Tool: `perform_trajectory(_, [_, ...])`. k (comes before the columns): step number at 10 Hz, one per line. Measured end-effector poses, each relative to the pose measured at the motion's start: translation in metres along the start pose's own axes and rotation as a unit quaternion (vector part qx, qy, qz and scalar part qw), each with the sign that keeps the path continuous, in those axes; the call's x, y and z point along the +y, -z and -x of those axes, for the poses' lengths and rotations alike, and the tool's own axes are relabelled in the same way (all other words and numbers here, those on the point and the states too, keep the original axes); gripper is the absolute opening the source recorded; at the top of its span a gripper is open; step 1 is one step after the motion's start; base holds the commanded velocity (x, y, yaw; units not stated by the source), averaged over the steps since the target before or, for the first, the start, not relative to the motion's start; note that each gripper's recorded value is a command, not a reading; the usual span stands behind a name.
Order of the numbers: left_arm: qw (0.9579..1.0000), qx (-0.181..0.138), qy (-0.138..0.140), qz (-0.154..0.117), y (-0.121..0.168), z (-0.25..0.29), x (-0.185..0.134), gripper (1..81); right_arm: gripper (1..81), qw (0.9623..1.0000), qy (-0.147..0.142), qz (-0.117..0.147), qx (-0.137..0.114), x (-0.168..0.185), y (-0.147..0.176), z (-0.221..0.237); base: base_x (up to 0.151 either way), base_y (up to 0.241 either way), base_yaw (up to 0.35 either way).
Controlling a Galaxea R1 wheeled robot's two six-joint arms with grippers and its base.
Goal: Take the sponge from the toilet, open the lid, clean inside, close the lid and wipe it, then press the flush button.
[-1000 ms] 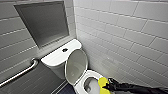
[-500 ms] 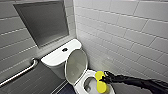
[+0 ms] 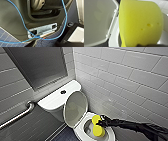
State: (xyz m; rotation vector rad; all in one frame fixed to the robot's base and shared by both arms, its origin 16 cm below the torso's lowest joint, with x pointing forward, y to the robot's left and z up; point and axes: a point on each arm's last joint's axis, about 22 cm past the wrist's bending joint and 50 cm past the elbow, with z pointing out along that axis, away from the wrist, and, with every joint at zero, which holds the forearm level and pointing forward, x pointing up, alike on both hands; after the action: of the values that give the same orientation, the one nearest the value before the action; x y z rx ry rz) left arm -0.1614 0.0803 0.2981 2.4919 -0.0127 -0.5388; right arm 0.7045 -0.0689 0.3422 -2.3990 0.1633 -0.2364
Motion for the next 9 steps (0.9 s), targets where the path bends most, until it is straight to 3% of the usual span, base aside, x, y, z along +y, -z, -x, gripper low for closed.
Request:
perform_trajectory(3, [1.0000,-0.001,0.001,0.000,0.000,0.002,0.001,81.1,1.0,0.9989,-0.034,0.015,0.029,0.002,-0.013,-0.022,0.000,0.000,0.000])
perform_trajectory(6, [1.0000,-0.001,0.002,0.001,0.000,0.002,0.003,81.1,1.0,0.9949,-0.071,0.027,0.066,-0.004,-0.027,-0.049,0.000,0.000,0.000])
perform_trajectory(9, [1.0000,-0.003,0.005,-0.001,0.001,0.005,0.000,81.1,1.0,0.9887,-0.116,0.003,0.095,-0.026,-0.043,-0.052,0.000,0.000,0.000])
